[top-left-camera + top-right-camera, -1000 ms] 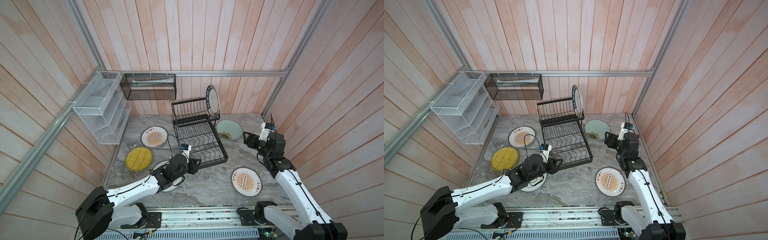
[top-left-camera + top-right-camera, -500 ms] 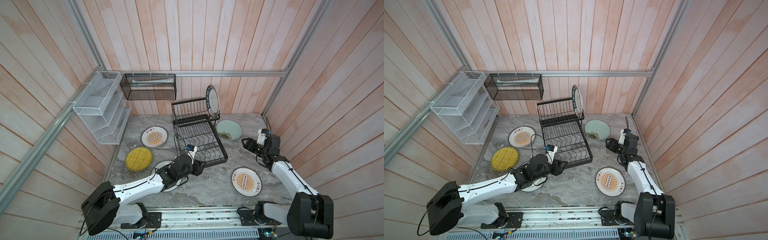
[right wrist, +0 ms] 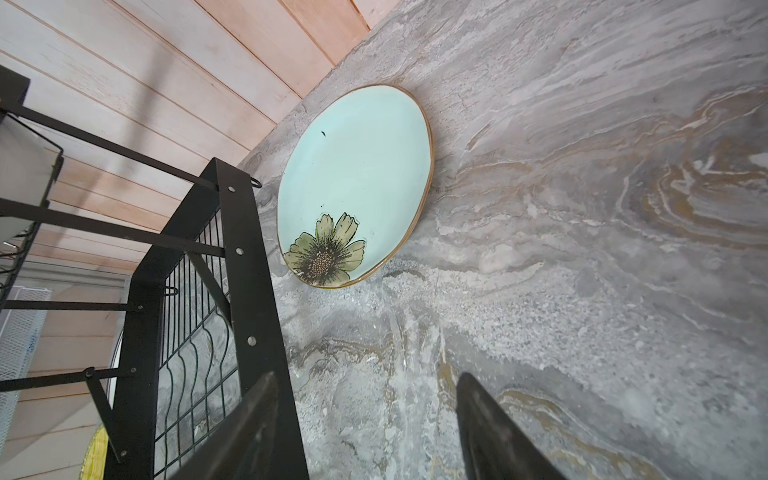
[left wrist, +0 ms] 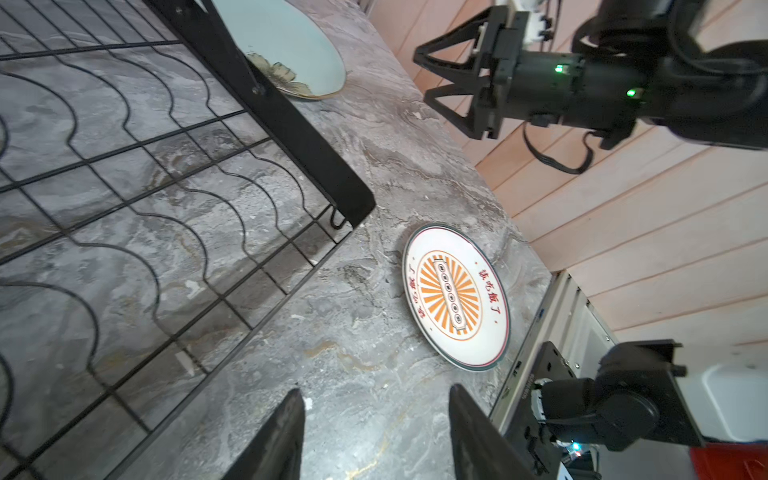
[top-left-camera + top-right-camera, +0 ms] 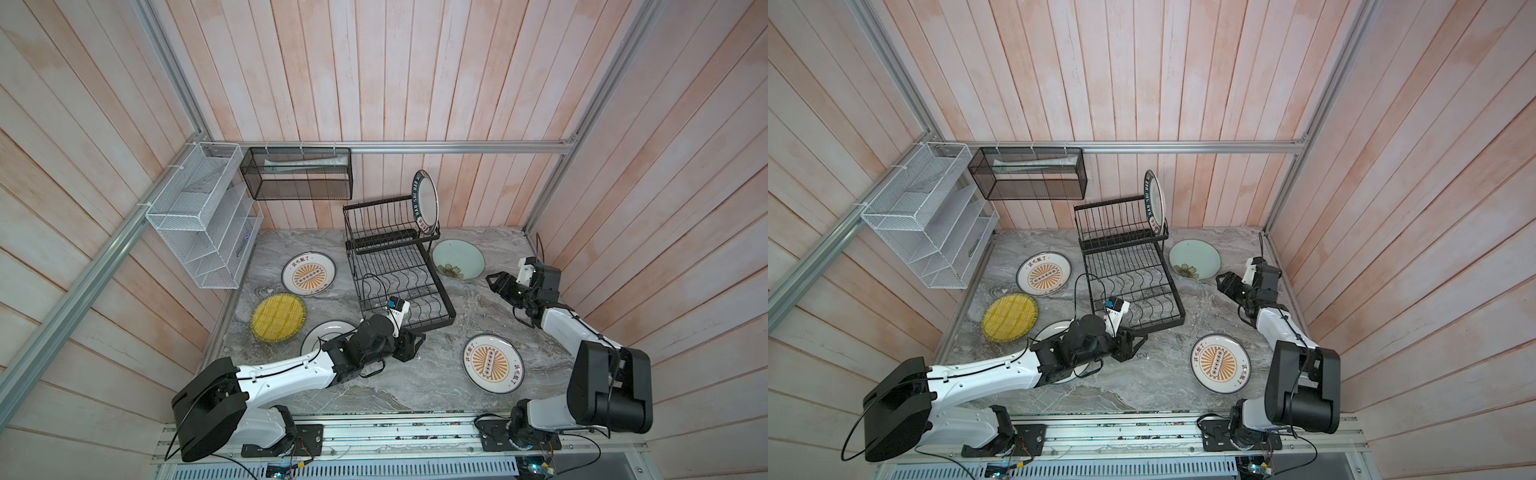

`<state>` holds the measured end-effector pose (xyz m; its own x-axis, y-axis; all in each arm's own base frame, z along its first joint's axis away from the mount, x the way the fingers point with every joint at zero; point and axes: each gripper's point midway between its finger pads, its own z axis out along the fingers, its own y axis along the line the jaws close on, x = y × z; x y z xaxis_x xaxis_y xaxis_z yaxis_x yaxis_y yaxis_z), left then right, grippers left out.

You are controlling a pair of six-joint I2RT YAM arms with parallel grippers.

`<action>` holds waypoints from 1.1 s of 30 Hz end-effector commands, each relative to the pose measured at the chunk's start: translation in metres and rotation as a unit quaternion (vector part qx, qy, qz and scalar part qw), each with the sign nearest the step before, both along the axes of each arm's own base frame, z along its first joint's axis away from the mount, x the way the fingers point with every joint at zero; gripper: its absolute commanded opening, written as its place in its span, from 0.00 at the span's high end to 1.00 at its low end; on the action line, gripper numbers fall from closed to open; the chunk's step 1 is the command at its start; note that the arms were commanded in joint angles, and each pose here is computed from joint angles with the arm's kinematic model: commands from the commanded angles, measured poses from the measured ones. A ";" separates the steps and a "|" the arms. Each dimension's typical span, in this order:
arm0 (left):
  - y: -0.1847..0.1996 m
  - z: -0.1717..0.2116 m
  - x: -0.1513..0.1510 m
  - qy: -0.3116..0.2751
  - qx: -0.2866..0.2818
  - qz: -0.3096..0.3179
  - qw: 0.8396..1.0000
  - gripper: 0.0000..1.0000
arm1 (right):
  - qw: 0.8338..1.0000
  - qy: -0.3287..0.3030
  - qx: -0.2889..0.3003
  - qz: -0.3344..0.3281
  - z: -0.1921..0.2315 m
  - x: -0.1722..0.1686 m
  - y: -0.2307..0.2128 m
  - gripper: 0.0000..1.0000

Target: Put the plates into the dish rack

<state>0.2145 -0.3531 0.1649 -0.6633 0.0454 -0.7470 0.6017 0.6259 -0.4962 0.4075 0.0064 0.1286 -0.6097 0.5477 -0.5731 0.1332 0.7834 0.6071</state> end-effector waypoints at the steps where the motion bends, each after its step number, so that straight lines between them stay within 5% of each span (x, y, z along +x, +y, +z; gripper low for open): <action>1: -0.017 0.019 0.000 -0.025 -0.016 -0.023 0.999 0.44 | 1.000 -0.019 0.009 0.006 0.009 0.018 -0.002 0.33; 33: -0.023 0.025 0.006 -0.024 -0.002 -0.013 1.000 0.43 | 0.996 0.054 0.076 -0.018 -0.069 0.093 -0.010 0.42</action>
<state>0.2174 -0.3733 0.1822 -0.6406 0.0593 -0.7656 0.6342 0.6030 -0.4840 0.4908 0.0012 0.0608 -0.6520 0.6344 -0.4152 0.2264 0.6856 0.6919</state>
